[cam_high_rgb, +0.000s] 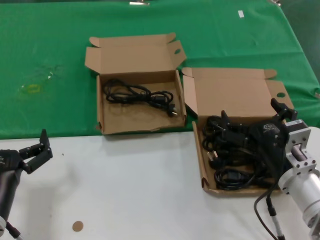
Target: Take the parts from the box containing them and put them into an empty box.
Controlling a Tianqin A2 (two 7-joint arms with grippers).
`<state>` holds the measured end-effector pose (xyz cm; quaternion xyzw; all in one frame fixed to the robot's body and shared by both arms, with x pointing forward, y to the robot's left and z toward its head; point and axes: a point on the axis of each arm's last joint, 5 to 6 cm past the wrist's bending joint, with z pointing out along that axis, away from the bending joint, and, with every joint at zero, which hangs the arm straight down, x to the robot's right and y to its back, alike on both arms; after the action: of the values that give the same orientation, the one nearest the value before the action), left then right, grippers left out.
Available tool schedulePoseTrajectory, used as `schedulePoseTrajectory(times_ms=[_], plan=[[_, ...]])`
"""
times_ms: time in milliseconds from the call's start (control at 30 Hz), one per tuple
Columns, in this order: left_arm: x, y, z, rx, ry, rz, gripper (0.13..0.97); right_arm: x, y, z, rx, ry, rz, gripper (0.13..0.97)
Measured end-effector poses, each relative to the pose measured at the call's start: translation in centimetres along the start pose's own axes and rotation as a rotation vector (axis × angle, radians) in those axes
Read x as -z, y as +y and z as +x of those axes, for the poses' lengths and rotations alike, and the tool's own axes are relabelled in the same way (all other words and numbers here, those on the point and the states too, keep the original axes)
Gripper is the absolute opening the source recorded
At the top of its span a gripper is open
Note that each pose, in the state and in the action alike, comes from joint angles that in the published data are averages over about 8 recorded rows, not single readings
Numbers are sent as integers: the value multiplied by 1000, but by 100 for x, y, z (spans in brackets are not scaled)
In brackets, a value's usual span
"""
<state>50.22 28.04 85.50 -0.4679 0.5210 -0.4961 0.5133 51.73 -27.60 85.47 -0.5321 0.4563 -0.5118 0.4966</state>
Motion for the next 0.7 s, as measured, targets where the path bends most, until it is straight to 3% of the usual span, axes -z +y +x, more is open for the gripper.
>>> schedulePoseTrajectory(times_ms=[700], plan=[[0, 0, 0, 0, 0, 0, 966, 0, 0, 0, 0, 0, 0, 966]])
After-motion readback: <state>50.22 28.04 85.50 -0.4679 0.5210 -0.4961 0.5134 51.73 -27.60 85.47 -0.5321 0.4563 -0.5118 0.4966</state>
